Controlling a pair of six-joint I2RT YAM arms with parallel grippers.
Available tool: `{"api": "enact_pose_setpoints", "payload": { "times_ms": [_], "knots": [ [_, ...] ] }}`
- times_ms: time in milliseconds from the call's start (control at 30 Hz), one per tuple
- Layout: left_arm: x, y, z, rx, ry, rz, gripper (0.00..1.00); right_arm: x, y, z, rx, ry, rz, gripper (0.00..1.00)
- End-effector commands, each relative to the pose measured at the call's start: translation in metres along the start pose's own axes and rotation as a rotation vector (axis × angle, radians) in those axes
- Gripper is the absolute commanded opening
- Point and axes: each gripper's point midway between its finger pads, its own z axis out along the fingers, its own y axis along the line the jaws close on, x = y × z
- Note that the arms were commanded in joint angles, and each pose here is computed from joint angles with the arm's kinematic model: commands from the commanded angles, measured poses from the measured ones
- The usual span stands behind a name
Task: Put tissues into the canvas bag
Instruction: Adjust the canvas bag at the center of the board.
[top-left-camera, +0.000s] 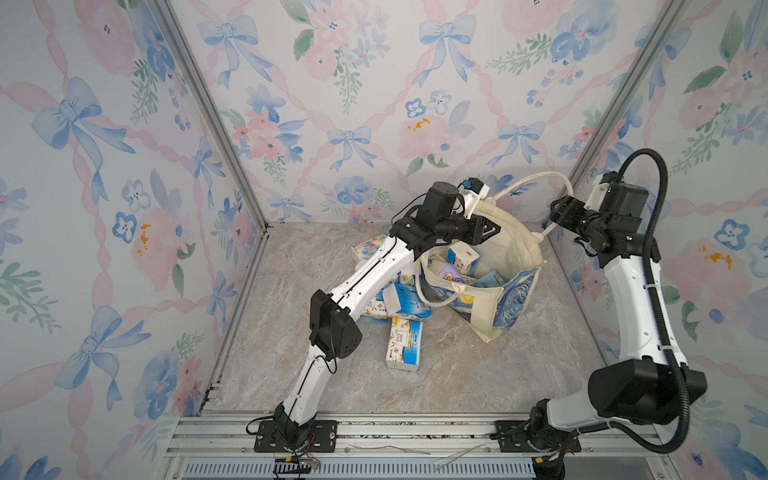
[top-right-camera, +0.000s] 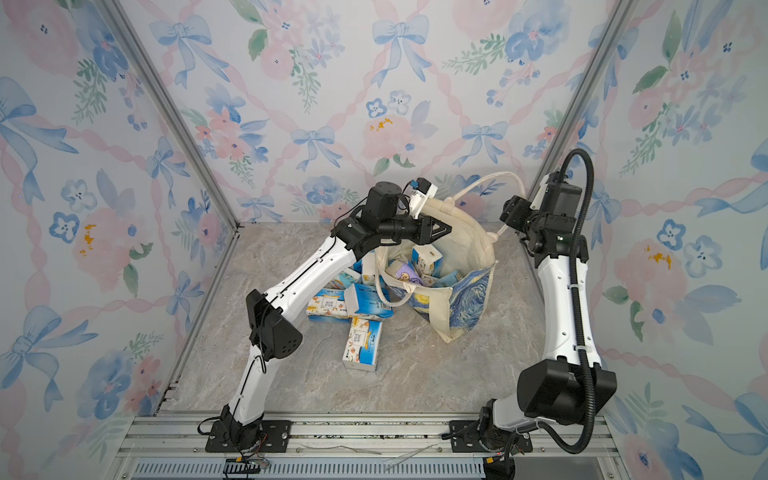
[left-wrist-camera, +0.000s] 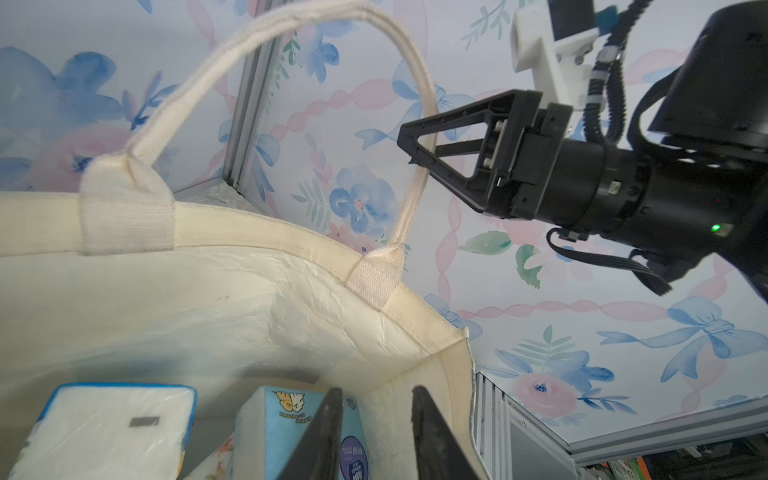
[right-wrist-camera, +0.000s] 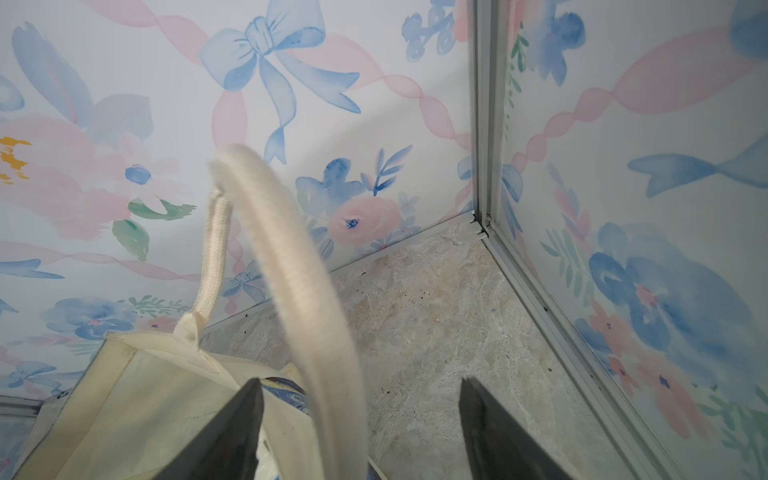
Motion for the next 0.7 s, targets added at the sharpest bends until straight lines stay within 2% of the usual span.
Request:
{"api": "enact_pose_setpoints", "payload": {
  "times_ms": [0,133,233,333,500,667],
  "knots": [
    [-0.014,0.003,-0.03,-0.063,-0.022,0.054,0.31,-0.002,0.001,-0.004,-0.072,0.023,0.089,0.79],
    [-0.019,0.017,-0.056,-0.153,-0.034,0.061,0.31,-0.006,-0.017,-0.006,-0.091,0.009,0.155,0.81],
    [-0.016,0.051,-0.087,-0.327,-0.02,0.039,0.31,-0.009,-0.016,-0.02,-0.092,-0.027,0.119,0.81],
    [-0.002,0.096,-0.127,-0.513,0.007,-0.021,0.31,-0.007,0.008,-0.04,-0.129,-0.047,0.027,0.81],
    [0.047,0.149,-0.176,-0.665,0.076,-0.146,0.35,0.026,0.063,-0.076,-0.182,-0.005,-0.213,0.81],
    [0.103,0.162,-0.191,-0.674,0.188,-0.24,0.44,0.071,0.103,-0.104,-0.303,0.068,-0.316,0.81]
  ]
}}
